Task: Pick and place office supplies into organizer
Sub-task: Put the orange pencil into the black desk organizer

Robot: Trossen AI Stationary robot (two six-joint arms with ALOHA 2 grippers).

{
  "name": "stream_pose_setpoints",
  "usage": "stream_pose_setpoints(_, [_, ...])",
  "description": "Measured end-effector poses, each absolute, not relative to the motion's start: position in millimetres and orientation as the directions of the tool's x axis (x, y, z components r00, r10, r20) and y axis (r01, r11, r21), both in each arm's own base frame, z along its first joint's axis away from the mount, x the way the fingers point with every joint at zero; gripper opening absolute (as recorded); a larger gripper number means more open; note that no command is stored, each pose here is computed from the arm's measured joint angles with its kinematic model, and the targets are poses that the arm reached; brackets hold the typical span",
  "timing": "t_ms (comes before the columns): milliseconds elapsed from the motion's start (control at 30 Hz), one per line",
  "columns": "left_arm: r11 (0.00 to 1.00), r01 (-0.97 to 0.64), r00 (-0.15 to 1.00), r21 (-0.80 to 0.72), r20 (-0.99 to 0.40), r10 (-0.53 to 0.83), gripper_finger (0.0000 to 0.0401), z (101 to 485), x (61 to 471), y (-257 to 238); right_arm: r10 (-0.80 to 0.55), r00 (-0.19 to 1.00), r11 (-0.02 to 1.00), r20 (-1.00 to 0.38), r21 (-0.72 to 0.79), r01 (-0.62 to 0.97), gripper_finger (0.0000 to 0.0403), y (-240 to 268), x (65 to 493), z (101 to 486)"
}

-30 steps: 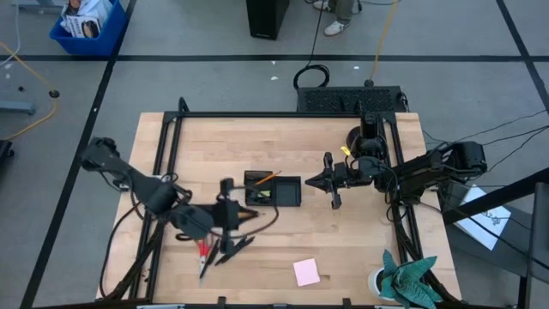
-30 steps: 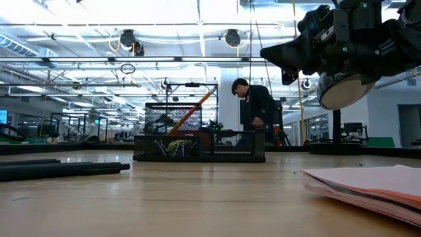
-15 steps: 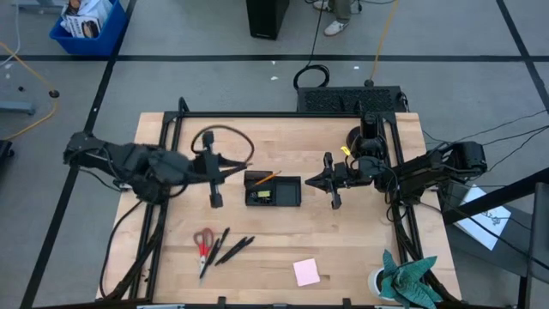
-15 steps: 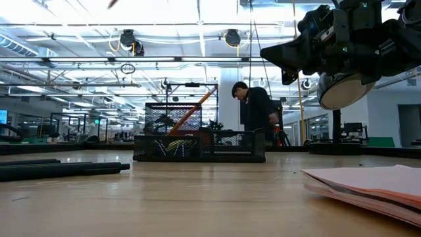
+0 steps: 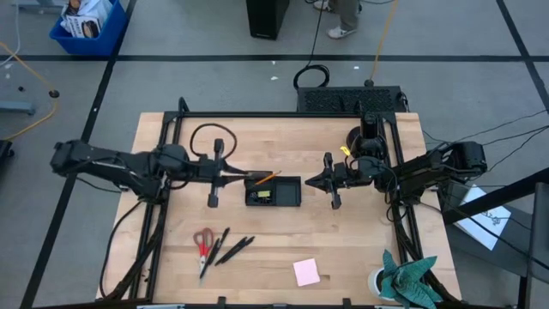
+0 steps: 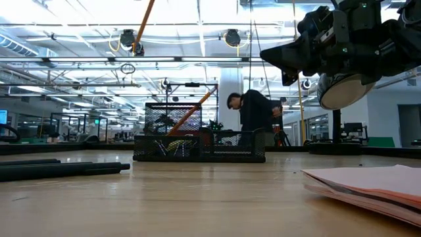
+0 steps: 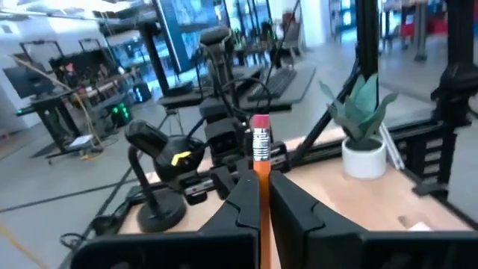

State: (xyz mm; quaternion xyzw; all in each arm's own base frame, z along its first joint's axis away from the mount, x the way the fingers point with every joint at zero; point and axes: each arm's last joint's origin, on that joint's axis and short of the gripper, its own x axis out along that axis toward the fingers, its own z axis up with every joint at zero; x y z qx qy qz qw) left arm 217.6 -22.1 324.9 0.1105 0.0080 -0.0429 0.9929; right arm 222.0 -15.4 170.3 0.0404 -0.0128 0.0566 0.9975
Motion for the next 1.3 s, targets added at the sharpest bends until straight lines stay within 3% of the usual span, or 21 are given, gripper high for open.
stream_pose_setpoints(233, [0.98,0.111,0.991,0.164,0.053,-0.121,0.001,267,205,-25,0.111,0.993,0.99,0.026,0.08,-0.113,0.0,-15,222,170])
stream_pose_setpoints(433, [0.993,0.07,0.981,0.099,0.173,-0.087,0.0012,240,192,-22,0.11,0.994,0.99,0.026,0.08,-0.112,0.0,-15,222,170])
stream_pose_setpoints(633, [1.0,0.008,0.98,0.019,0.197,-0.012,0.0008,242,194,-21,0.106,0.994,0.991,0.027,0.08,-0.108,0.0,-16,222,170])
stream_pose_setpoints(933, [0.994,-0.033,0.988,0.102,0.156,0.017,0.0016,248,221,-18,0.031,0.999,0.996,0.028,0.081,-0.033,0.0,-18,222,170])
stream_pose_setpoints(1133, [0.992,-0.084,0.991,0.096,0.111,0.073,0.0005,243,238,0,0.031,0.999,0.996,0.028,0.081,-0.033,0.0,-18,222,170])
stream_pose_setpoints(1300, [0.993,-0.088,0.994,0.073,0.071,0.082,0.0019,236,250,16,0.031,0.999,0.996,0.028,0.081,-0.033,0.0,-18,222,170])
